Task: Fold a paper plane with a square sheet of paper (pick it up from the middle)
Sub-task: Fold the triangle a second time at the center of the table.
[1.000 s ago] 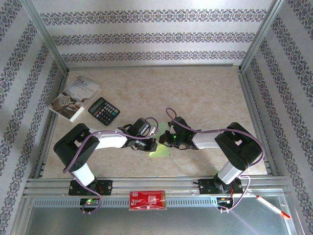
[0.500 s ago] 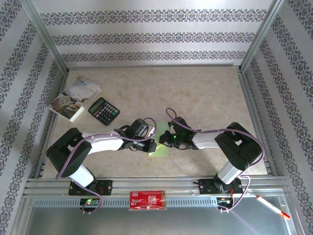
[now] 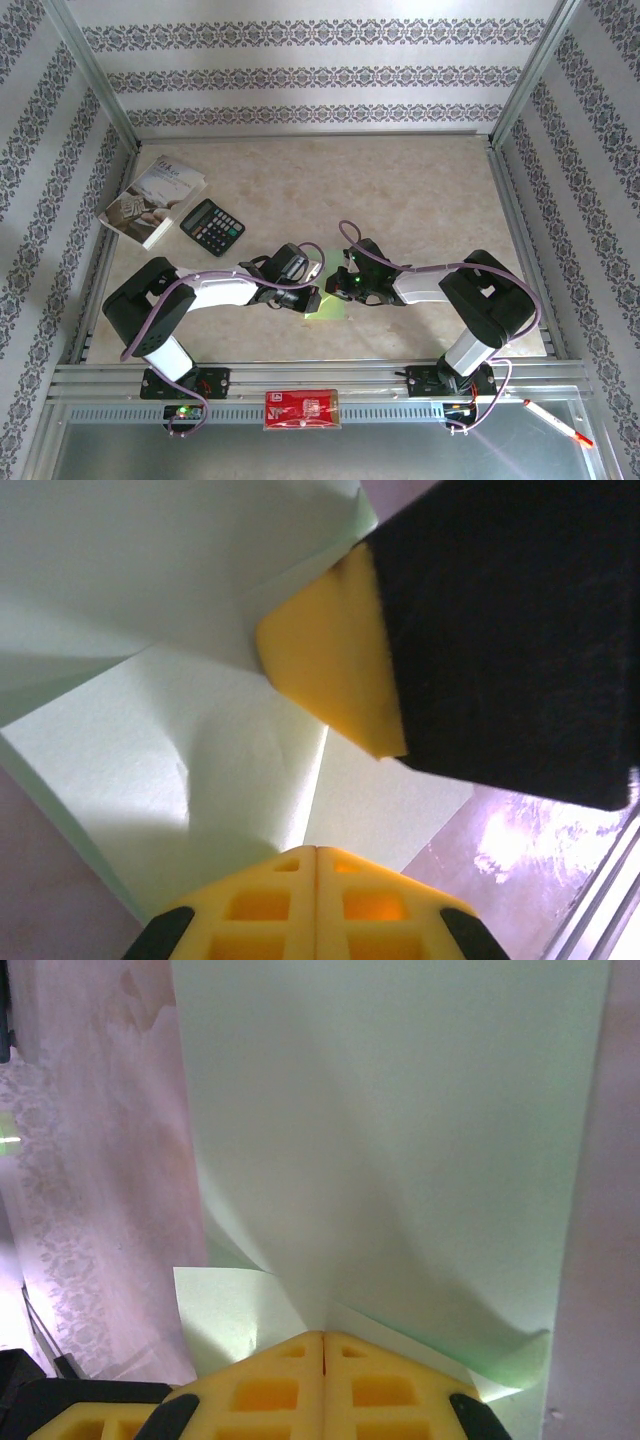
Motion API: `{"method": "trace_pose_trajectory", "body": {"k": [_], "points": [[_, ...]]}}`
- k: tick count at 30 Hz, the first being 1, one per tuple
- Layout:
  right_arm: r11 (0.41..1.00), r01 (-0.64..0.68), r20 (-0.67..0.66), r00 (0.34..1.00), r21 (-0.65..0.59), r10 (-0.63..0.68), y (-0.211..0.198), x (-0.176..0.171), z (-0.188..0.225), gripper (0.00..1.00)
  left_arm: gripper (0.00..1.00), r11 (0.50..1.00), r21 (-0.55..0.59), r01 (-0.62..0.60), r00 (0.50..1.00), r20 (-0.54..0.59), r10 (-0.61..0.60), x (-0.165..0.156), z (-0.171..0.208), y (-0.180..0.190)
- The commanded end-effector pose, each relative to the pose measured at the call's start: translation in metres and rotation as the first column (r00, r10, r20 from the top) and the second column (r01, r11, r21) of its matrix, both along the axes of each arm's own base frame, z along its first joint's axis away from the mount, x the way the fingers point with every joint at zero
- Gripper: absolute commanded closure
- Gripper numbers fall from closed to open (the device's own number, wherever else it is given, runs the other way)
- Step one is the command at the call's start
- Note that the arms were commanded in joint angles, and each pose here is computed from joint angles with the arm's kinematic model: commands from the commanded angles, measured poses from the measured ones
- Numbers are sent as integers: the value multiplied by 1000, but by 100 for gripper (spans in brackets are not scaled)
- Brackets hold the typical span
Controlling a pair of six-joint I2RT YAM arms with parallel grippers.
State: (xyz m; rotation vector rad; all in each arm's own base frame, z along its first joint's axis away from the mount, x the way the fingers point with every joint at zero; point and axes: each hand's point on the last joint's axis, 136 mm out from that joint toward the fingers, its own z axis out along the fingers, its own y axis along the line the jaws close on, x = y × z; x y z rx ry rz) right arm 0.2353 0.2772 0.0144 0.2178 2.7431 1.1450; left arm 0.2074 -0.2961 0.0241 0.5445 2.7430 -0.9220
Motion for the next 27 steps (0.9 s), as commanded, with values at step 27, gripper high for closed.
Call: {"method": "trace_pose_trajectory", "body": {"k": [27], "points": [[995, 2, -75, 997, -100, -10, -21, -16, -30, 100, 92, 997, -71, 18, 1000, -21, -20, -4, 5, -10]]}}
